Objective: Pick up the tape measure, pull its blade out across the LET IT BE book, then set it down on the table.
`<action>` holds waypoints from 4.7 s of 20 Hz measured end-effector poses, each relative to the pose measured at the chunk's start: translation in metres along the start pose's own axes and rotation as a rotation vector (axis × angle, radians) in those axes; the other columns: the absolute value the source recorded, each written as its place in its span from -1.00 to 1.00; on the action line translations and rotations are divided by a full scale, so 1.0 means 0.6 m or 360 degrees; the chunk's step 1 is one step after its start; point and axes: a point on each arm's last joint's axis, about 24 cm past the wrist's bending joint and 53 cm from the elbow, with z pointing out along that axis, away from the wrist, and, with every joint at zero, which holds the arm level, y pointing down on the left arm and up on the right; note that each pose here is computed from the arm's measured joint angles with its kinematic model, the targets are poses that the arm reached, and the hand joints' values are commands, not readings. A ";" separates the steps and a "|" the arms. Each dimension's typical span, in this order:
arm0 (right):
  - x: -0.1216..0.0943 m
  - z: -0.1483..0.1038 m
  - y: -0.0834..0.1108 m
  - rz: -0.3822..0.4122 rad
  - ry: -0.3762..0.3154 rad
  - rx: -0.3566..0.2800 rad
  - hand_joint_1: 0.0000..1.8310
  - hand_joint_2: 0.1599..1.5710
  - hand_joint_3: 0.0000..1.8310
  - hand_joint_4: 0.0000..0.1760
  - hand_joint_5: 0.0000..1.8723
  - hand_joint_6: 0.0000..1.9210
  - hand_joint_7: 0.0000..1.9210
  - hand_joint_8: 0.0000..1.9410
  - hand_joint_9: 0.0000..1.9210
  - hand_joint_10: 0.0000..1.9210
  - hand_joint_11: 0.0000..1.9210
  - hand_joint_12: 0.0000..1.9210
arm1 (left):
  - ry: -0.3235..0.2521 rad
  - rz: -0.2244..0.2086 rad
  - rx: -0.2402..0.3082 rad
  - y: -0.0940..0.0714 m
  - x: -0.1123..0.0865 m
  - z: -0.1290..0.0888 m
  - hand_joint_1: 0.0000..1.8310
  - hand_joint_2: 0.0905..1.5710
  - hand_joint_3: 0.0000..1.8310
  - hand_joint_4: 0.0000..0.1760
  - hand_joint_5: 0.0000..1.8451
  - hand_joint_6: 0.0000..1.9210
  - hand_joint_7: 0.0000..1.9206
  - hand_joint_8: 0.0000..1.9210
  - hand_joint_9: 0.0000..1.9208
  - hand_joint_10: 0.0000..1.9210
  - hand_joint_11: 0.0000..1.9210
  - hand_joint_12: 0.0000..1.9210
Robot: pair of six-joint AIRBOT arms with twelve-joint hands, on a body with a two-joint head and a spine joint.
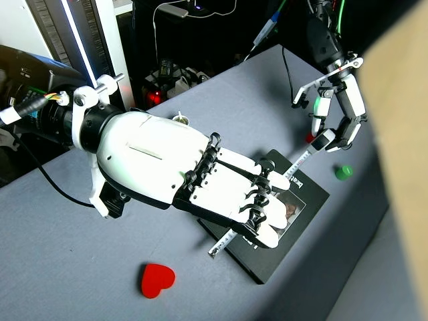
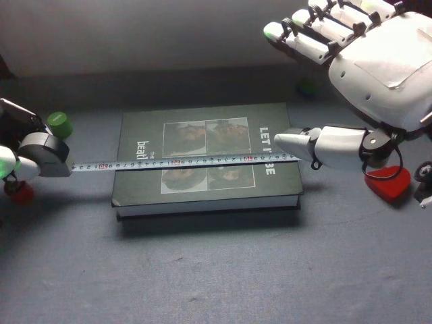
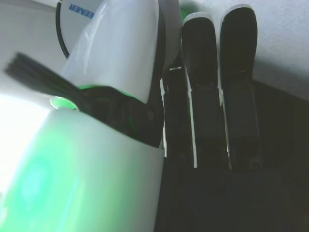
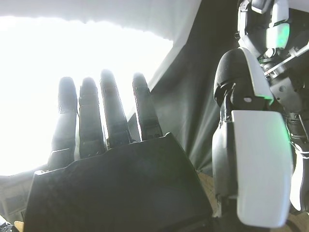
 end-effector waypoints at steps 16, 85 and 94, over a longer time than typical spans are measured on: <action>0.002 0.000 0.003 -0.0011 0.0000 -0.0009 -0.77 0.31 -0.99 0.15 -0.92 -0.99 -0.83 -0.99 -0.90 -0.99 -1.00 -0.49 | 0.0008 0.0016 0.0032 -0.017 0.003 -0.002 0.50 0.40 -1.00 -1.00 -0.02 0.01 0.00 0.02 -0.06 0.37 -0.13 0.31; 0.009 0.030 -0.026 0.0300 0.0386 0.0071 -0.76 0.33 -1.00 0.00 -0.87 -0.99 -0.79 -1.00 -0.85 -0.99 -1.00 -0.38 | -0.0065 -0.0140 -0.0026 -0.033 0.130 -0.144 -0.68 0.27 -1.00 -1.00 -0.83 -1.00 -0.87 -1.00 -0.85 -1.00 -1.00 -0.45; 0.028 0.029 -0.050 0.0444 0.0604 0.0238 -0.73 0.32 -1.00 -0.05 -0.79 -0.98 -0.73 -0.99 -0.80 -0.99 -1.00 -0.24 | -0.0063 0.0030 0.0187 -0.232 0.134 -0.166 -0.76 0.25 -1.00 -1.00 -0.80 -0.99 -0.83 -0.99 -0.81 -0.98 -1.00 -0.45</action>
